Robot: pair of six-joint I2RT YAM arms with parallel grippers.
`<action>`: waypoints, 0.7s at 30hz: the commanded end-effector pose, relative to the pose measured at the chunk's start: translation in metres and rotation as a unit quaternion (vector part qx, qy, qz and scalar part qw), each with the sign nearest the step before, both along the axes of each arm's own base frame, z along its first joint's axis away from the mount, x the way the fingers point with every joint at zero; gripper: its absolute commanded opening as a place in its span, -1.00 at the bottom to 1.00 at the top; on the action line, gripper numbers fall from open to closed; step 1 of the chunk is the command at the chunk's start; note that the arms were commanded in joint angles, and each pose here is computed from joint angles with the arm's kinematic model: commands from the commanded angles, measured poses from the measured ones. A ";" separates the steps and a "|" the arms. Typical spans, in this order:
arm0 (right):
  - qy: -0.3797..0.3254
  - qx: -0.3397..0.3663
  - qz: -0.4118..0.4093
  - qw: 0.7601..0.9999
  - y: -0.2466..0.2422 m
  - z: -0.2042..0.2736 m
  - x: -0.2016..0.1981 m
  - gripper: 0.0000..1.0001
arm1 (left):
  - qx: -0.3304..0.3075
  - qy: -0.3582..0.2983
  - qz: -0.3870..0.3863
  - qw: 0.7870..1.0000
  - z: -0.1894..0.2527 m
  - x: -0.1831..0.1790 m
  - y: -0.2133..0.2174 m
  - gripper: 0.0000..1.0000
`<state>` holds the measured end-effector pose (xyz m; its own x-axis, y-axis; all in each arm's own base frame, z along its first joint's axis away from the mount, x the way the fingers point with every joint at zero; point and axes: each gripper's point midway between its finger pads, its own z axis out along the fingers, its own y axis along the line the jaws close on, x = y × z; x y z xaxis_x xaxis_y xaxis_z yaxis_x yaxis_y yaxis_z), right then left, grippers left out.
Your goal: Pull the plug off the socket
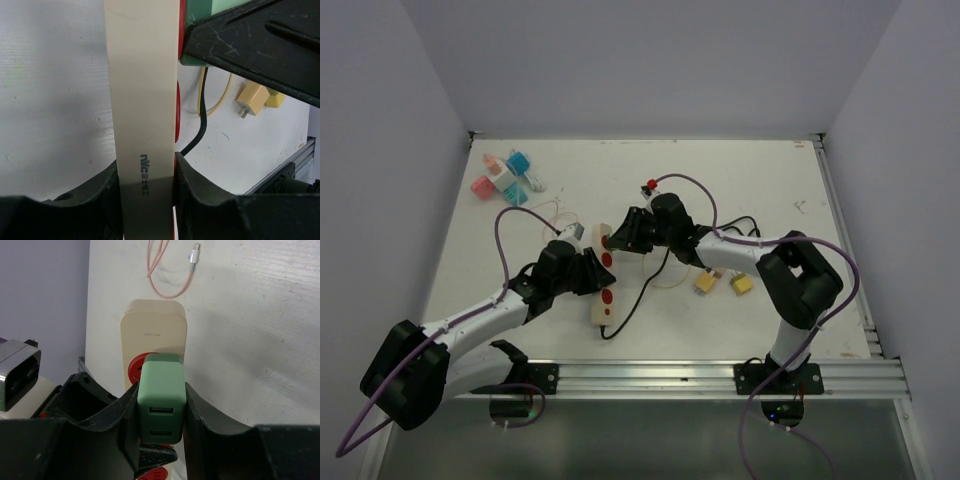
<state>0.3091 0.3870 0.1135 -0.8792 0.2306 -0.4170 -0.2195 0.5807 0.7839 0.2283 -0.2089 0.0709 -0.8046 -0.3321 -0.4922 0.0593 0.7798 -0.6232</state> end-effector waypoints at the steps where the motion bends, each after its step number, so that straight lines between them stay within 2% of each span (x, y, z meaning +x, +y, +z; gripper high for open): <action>1: -0.045 0.007 -0.001 0.999 -0.002 0.026 0.006 -1.00 | -0.016 -0.022 -0.005 1.000 0.009 0.006 -0.007 -1.00; 3: -0.047 0.011 0.002 0.999 -0.002 0.030 0.004 -1.00 | -0.015 -0.020 -0.006 1.000 0.009 0.006 -0.007 -0.94; 5: -0.042 0.013 0.008 0.999 -0.001 0.028 -0.001 -1.00 | -0.017 -0.023 -0.005 1.000 0.010 0.008 -0.008 -0.65; 6: -0.043 0.014 0.010 0.999 -0.001 0.030 -0.003 -1.00 | -0.018 -0.024 -0.005 1.000 0.011 0.009 -0.009 -0.31; 8: -0.039 0.015 0.016 0.999 0.000 0.029 -0.010 -1.00 | -0.022 -0.029 -0.005 0.999 0.013 0.013 -0.011 0.06; 14: -0.032 0.017 0.026 0.999 0.005 0.027 -0.024 -1.00 | -0.031 -0.034 -0.015 0.999 0.019 0.022 -0.021 0.39; 19: -0.027 0.027 0.026 0.999 0.008 0.028 -0.028 -1.00 | -0.031 -0.030 -0.013 0.999 0.015 0.026 -0.024 0.44; 21: -0.025 0.030 0.029 0.999 0.011 0.029 -0.030 -1.00 | -0.029 -0.032 -0.008 0.999 0.014 0.028 -0.023 0.36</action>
<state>0.2800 0.3874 0.1019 -0.8960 0.1737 -0.4086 -0.2335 0.5984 0.7664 0.2395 -0.2213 0.0628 -0.8167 -0.3236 -0.4778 0.0644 0.7717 -0.6328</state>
